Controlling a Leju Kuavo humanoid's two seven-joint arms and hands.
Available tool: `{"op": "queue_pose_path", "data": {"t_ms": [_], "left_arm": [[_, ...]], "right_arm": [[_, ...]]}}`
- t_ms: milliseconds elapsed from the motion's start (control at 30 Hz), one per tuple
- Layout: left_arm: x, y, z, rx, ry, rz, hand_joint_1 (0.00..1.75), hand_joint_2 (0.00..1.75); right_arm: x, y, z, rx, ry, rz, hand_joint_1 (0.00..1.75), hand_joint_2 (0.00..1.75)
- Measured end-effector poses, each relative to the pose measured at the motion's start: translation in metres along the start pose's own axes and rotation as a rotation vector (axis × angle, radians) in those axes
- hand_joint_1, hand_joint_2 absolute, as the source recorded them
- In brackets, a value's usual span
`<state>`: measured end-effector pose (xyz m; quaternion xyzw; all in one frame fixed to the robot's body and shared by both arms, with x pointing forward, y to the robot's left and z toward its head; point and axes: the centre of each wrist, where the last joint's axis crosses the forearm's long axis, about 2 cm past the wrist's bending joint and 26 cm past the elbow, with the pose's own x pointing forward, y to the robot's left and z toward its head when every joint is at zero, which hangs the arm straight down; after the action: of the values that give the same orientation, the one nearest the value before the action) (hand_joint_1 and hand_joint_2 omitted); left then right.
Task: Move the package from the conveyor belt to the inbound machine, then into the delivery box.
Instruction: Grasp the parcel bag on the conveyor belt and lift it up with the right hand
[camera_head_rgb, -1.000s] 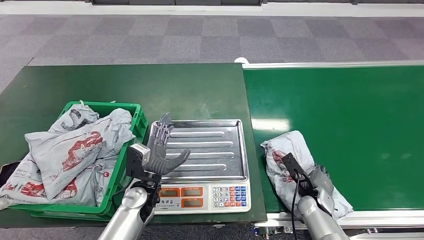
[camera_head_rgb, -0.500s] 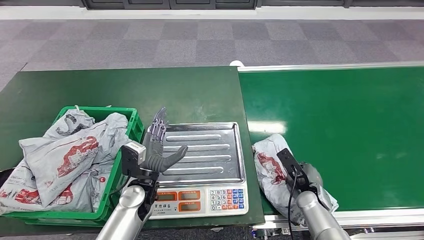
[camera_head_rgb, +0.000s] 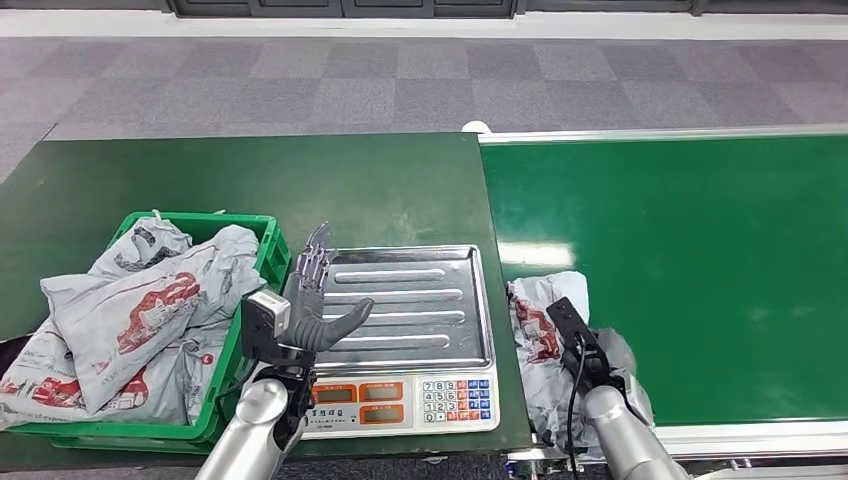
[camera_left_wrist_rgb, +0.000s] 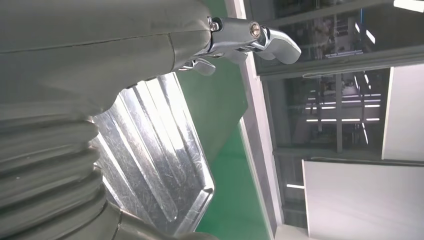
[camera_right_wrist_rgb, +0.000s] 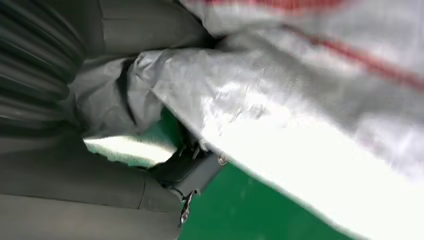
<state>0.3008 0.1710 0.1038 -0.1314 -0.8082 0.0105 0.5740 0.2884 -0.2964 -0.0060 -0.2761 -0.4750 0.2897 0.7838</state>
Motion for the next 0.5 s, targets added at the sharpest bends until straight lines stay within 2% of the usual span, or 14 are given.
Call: {"op": "queue_pose_path", "data": {"t_ms": [367,500], "left_arm": [[-0.001,0.002,0.009,0.006,0.012,-0.002,0.00,1.75],[-0.002,0.004,0.012,0.017,0.017,-0.008,0.00,1.75]], "right_arm": [[0.001,0.000,0.003,-0.021,-0.022,-0.001,1.75,1.75],[0.000,-0.001,0.007,-0.109,-0.076,-0.047,1.75,1.75]]}}
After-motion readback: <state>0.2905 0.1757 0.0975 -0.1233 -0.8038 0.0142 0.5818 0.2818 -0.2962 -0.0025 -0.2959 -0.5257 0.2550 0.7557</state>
